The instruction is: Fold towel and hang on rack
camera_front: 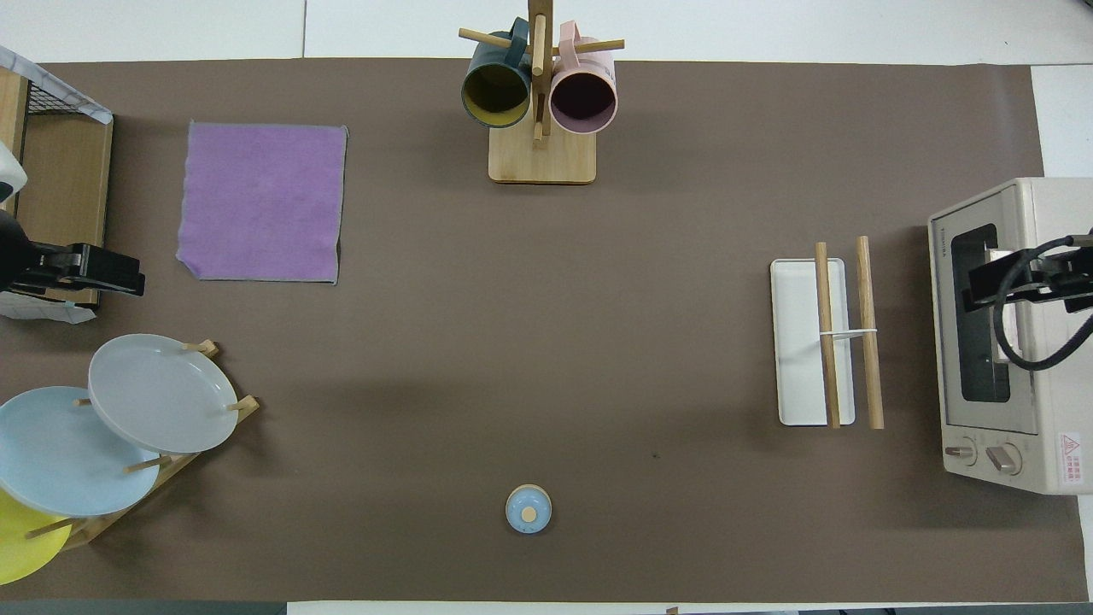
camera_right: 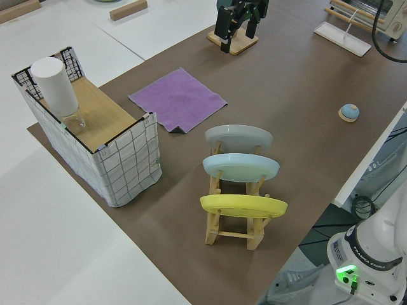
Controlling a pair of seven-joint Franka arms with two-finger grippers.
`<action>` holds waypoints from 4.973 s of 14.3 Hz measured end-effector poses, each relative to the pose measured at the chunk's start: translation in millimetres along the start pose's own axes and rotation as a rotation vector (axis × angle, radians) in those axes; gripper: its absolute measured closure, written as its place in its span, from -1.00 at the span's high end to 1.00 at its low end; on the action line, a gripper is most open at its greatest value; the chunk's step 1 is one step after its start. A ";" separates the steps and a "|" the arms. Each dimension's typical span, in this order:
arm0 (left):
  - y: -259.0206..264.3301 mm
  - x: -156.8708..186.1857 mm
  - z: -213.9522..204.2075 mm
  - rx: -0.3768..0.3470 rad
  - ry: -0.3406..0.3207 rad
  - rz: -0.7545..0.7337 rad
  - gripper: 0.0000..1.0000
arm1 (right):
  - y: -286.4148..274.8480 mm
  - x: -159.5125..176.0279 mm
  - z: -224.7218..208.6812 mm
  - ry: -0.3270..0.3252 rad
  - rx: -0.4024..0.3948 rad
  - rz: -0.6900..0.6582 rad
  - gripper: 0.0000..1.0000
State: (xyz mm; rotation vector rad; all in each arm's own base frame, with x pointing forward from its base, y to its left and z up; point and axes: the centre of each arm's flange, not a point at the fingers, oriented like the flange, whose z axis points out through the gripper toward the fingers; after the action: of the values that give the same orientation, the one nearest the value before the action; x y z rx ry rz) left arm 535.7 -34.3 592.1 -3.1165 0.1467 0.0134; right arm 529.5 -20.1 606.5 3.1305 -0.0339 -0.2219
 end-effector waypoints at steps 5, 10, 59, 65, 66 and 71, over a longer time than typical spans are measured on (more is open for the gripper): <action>-56.8 12.8 119.9 -0.006 0.040 -0.104 1.00 | -48.7 6.9 3.5 0.075 0.140 0.023 1.00; -115.0 47.2 255.8 -0.180 0.040 -0.338 0.93 | -139.3 10.9 20.1 0.077 0.353 0.286 1.00; 138.5 54.1 243.0 0.020 0.003 0.096 -0.15 | -308.5 -1.0 99.5 -0.176 0.917 1.134 1.00; 27.8 62.3 250.7 -0.261 0.047 -0.059 1.00 | -317.4 -4.9 99.6 -0.180 0.926 1.160 1.00; 22.9 60.7 263.2 -0.284 0.056 -0.069 0.99 | -321.2 -7.1 99.7 -0.186 0.926 1.168 1.00; 12.8 65.6 290.8 -0.337 0.079 -0.134 0.67 | -353.4 -23.0 111.6 -0.181 0.934 1.193 1.00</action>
State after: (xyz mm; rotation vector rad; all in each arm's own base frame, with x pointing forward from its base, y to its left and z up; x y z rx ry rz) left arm 597.6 -46.8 300.4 -3.4573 -0.0723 -0.0980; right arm 498.5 333.5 497.6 3.0195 -2.4540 -0.5430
